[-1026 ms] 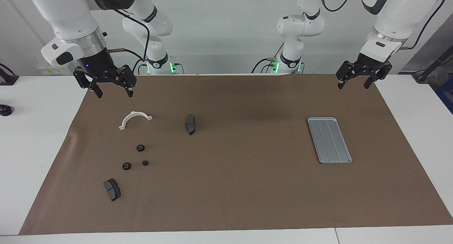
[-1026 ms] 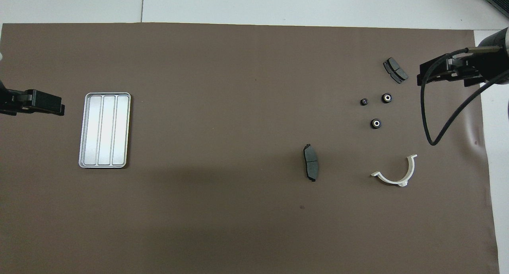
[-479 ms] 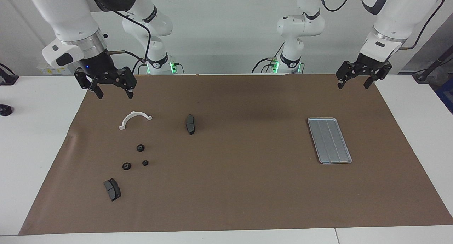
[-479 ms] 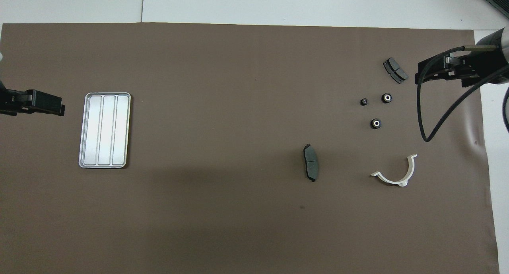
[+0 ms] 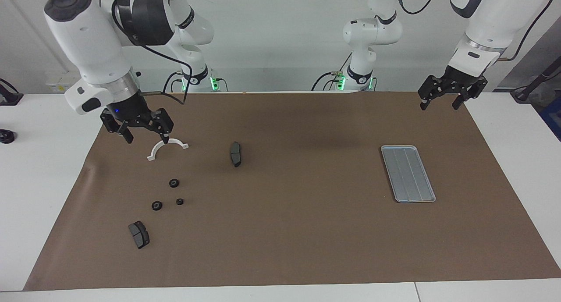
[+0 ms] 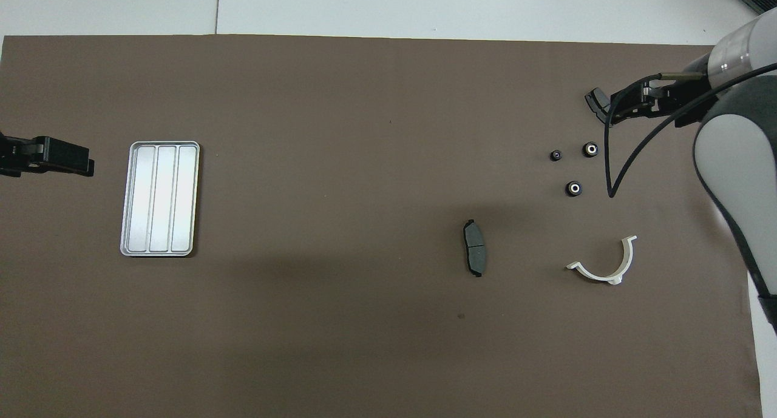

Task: Pick bearing gear from pile to tray
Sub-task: 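Reach the right gripper down to the gear cluster and grasp one gear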

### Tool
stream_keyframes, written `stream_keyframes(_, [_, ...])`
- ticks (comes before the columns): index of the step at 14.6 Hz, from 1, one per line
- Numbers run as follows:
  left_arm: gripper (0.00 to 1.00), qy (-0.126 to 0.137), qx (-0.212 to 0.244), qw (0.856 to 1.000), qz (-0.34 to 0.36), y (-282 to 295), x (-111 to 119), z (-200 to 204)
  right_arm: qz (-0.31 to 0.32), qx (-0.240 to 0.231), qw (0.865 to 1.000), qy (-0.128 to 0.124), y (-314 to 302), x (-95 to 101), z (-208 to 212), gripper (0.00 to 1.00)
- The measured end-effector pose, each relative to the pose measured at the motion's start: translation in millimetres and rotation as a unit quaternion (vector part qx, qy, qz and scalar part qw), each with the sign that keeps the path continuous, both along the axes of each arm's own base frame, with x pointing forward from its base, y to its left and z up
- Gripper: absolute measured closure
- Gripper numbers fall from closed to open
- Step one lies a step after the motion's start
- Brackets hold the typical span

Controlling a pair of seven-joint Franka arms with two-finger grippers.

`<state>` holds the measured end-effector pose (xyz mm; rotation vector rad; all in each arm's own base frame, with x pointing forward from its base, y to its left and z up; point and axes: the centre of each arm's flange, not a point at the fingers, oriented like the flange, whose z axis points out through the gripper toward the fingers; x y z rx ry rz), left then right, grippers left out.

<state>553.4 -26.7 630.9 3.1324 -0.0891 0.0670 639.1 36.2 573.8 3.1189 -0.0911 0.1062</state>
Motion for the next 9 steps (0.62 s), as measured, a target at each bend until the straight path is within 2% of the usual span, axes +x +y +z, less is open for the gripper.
stream_keyframes(3, [0.00, 0.000, 0.000, 1.000, 0.001, 1.0, 0.0, 0.0, 0.010, -0.017, 1.000, 0.002, -11.6, 18.4, -53.4, 0.00])
stream_keyframes(9, [0.00, 0.000, 0.000, 1.000, 0.001, 0.6, 0.0, 0.0, 0.028, -0.014, 0.999, -0.013, -69.6, 43.0, -133.7, 0.00])
